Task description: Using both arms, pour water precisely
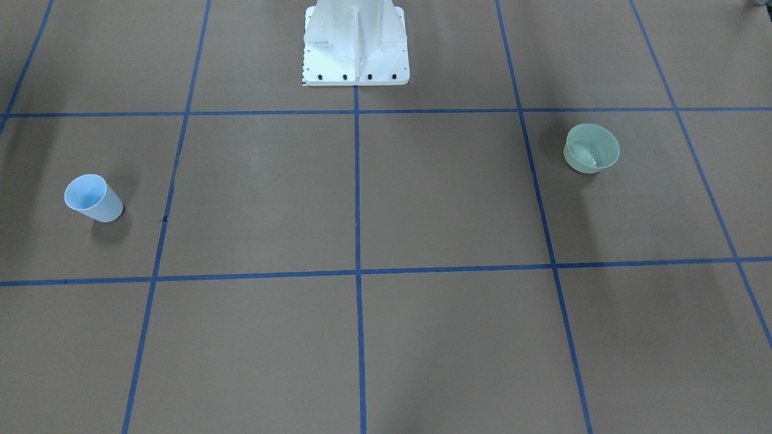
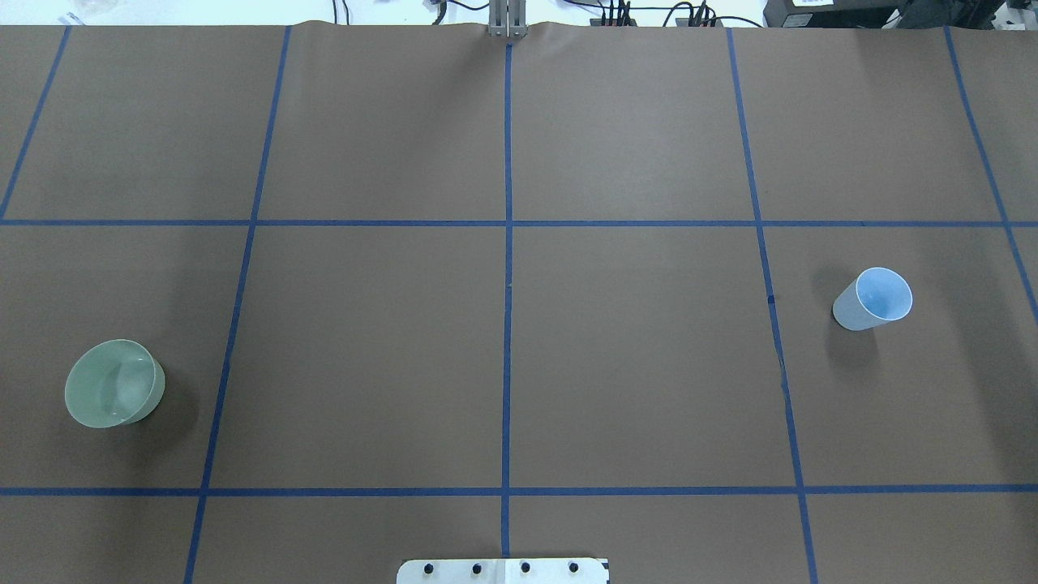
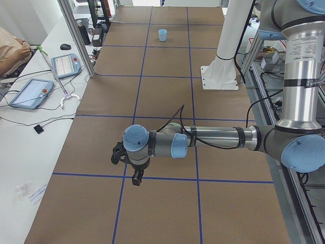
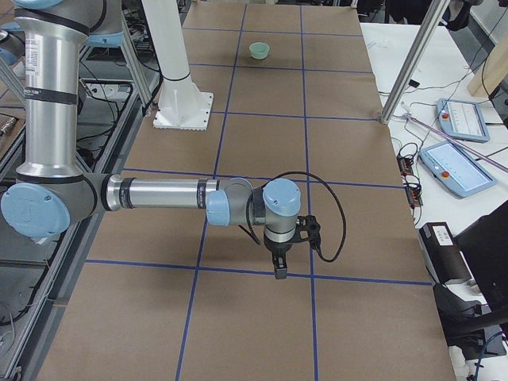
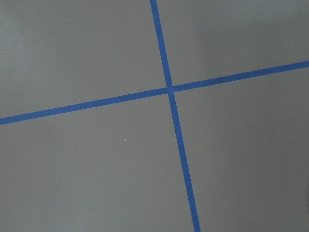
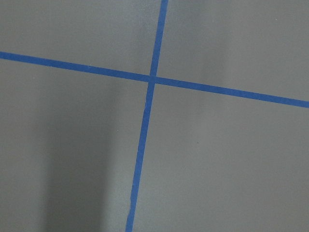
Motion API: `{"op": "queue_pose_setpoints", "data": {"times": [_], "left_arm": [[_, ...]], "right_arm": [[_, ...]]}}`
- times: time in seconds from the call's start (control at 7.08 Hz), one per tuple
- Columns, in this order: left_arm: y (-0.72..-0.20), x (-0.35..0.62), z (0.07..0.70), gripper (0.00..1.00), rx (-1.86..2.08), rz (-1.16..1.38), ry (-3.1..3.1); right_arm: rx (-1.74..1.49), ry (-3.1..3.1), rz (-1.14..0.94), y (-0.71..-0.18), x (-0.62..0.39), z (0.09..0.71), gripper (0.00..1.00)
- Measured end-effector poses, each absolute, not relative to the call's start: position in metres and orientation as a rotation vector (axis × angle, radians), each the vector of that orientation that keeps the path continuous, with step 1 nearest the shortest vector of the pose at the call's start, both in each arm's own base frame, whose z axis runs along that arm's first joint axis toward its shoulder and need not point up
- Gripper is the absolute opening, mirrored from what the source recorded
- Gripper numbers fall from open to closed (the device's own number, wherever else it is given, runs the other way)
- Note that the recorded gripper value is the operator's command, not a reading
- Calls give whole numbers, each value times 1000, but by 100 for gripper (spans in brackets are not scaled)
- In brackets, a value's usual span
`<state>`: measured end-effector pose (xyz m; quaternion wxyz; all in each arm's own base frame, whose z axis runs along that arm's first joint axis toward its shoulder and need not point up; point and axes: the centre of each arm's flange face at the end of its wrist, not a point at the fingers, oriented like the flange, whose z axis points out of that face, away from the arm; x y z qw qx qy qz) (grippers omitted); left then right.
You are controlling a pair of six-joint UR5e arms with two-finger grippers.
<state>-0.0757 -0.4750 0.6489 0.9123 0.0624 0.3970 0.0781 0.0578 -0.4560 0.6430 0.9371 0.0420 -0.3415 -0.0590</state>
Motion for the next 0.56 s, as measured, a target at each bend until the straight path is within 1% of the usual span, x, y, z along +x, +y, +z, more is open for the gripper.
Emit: {"op": "queue_pose_setpoints", "data": {"times": [0.56], "left_arm": [[-476,-76,644,100,137,164,816]], "right_arm": [[86,-710,-120,-456,57,641,100]]}}
